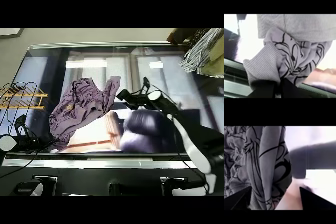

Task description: Fold the clothes and pants, and hang the long-sleeved shirts on hangers.

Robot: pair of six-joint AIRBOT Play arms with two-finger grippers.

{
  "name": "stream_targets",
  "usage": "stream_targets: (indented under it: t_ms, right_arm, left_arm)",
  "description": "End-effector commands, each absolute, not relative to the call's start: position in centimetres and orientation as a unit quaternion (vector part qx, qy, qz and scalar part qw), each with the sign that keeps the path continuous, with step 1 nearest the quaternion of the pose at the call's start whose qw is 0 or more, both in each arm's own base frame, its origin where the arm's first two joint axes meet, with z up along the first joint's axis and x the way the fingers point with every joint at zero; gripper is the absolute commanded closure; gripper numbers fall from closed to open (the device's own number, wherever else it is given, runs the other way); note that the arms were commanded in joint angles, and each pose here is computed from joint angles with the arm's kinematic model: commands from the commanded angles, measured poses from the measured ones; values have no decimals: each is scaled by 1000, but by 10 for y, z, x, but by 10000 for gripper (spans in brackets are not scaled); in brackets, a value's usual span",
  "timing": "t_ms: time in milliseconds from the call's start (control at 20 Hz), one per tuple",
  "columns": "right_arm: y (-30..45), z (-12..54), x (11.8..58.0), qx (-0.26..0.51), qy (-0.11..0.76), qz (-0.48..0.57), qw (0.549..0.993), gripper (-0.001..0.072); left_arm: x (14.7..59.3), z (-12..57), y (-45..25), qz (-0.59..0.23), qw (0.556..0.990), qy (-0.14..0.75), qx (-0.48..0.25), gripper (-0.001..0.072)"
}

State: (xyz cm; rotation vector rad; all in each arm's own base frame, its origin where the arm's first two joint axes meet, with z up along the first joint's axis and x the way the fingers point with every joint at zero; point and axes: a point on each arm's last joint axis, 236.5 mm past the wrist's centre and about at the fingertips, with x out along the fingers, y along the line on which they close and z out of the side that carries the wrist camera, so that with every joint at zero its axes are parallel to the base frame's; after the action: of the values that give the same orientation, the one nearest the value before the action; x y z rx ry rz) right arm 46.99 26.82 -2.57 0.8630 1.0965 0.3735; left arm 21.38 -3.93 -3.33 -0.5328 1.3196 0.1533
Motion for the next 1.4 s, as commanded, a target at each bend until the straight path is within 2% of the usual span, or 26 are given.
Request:
stream_targets:
  t_ms: [0,200,350,400,450,500,650,750,900,1000,1100,1200,1350]
  right_arm:
    - [295,-52,484,403,505,169,744,66]
    - [314,-55,479,416,504,161,740,73]
    - [324,-64,475,428,512,152,729,140]
    - [323,-63,478,426,506,152,734,256]
    - [322,-60,482,419,498,156,743,527]
    - [319,-54,485,405,486,166,756,674]
    - [308,-16,491,345,447,190,803,677]
    - [295,30,490,300,415,199,835,677]
    - [258,136,490,193,332,194,903,676]
    - [218,217,484,136,268,156,941,676]
    - [174,314,463,91,182,120,972,676]
    - [139,397,425,83,106,99,986,676]
    - [85,486,349,94,17,70,993,676]
  left_arm:
    - [222,-36,-38,73,759,599,-246,681]
    - [222,-36,-38,73,759,599,-246,680]
    - [223,-36,-38,73,760,597,-246,680]
    - [223,-36,-37,73,760,597,-247,680]
    - [223,-36,-37,73,760,596,-246,680]
    - [224,-35,-37,73,761,596,-247,680]
    - [231,-28,-37,69,770,585,-245,681]
    - [257,-2,-35,61,801,542,-249,681]
    - [315,84,-30,36,868,428,-251,681]
    - [338,153,-24,25,903,357,-239,682]
    - [349,234,-11,23,939,267,-216,681]
    - [345,318,1,26,967,168,-191,681]
    - [310,426,19,40,986,38,-156,681]
